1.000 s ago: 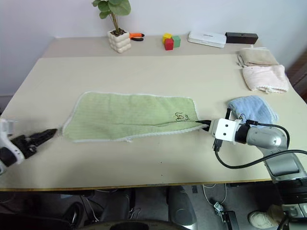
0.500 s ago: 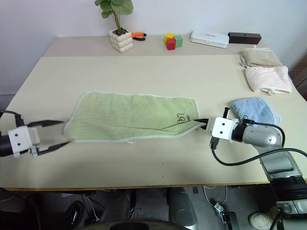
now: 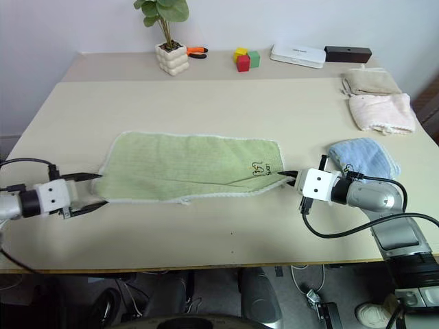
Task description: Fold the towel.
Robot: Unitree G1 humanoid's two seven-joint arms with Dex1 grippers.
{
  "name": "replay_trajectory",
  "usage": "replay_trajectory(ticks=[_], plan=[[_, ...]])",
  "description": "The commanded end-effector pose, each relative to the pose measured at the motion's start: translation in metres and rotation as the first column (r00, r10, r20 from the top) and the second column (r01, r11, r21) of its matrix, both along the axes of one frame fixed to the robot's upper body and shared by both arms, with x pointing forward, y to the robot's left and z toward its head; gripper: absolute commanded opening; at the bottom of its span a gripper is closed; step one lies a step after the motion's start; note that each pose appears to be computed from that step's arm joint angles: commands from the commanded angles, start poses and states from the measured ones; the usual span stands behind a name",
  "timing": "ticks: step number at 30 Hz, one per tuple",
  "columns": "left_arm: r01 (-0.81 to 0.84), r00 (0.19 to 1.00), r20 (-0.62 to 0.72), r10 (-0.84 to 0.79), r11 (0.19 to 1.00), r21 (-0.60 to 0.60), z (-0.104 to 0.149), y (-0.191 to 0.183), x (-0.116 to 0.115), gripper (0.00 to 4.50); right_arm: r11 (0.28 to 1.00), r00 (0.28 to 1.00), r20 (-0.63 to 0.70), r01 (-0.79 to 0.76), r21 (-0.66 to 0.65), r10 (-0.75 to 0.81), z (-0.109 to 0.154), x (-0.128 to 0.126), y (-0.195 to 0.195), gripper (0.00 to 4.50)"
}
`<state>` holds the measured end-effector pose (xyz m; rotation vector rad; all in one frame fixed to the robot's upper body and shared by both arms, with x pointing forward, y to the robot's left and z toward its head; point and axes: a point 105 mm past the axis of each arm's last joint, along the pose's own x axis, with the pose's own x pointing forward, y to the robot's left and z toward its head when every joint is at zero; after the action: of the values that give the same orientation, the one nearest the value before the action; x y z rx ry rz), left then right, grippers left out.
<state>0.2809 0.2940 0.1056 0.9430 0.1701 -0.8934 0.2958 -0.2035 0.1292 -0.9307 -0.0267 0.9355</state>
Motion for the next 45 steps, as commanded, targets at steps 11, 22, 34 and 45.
replay_trajectory(ticks=[11, 22, 34, 45], plan=[[0.01, 0.982, -0.19, -0.013, 1.0, -0.018, -0.023, 0.003, -0.015, 0.03, 1.0, 1.0, 0.03, 0.007, 0.025, -0.008, 0.012, -0.002, 0.0, 0.0], [0.12, 0.955, -0.27, -0.12, 0.993, -0.015, -0.008, 0.022, -0.058, 0.03, 0.998, 0.977, -0.201, -0.069, 0.006, 0.068, 0.005, -0.044, -0.014, 0.0], [-0.021, 0.989, -0.151, -0.007, 0.983, -0.185, 0.013, 0.009, -0.004, 0.03, 0.996, 0.974, -0.224, -0.014, 0.089, 0.033, 0.022, -0.027, -0.004, 0.0], [-0.094, 0.979, -0.2, 0.038, 0.955, -0.28, 0.023, -0.015, 0.044, 0.03, 0.984, 0.982, -0.183, 0.072, 0.162, -0.041, 0.027, 0.021, -0.002, 0.0]])
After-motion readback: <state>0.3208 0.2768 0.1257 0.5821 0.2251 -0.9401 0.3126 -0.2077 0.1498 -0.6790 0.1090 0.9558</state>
